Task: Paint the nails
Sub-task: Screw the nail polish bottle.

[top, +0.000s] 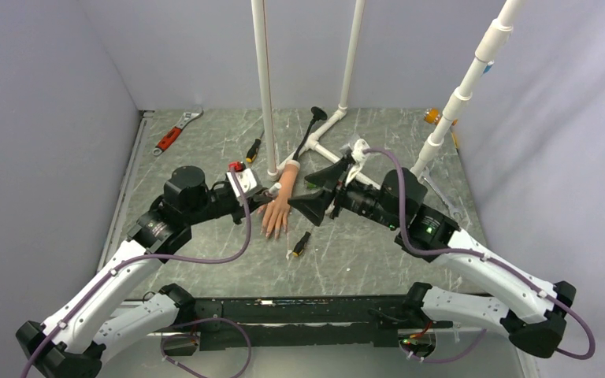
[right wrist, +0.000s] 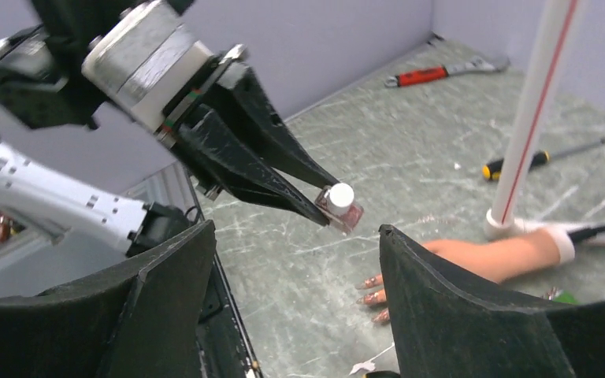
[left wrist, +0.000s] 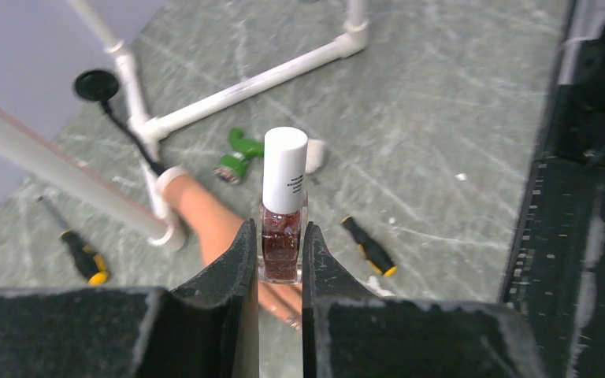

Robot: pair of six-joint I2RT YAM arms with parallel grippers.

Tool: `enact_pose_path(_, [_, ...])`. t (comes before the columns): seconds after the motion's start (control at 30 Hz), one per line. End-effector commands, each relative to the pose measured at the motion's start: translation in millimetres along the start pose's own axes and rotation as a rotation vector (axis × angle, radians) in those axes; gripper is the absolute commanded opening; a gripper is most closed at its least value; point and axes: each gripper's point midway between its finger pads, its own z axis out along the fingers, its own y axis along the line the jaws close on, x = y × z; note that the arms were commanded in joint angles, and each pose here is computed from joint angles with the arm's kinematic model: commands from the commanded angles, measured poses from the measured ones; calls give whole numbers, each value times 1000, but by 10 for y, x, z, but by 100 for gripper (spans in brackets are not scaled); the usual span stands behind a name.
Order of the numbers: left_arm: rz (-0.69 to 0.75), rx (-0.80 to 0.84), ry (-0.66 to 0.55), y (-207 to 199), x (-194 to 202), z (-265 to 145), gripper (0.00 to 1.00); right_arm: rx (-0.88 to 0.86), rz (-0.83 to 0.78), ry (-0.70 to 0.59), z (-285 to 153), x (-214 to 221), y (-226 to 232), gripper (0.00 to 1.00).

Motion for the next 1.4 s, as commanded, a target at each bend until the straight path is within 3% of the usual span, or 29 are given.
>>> enact_pose_path(0.0, [-15,219,-142,-334,-323,-39,0,-188,-208,-73,-86,-125,260,76])
enact_pose_path(0.4, [-92,582,-262,-661,-543,-231,0,-402,-321,-99,-132,-94,472,75])
enact_pose_path(0.7, [-79,592,-272,-669,-565,-266,0,-484,-307,-117,-79,-124,530,75])
enact_pose_path(1.13, [-70,564,-274,-638,-571,-266,0,-495,-270,-74,76,-17,491,57])
enact_pose_path(1.37, [-73,562,-272,-635,-567,-259,0,-481,-256,-53,159,30,441,36])
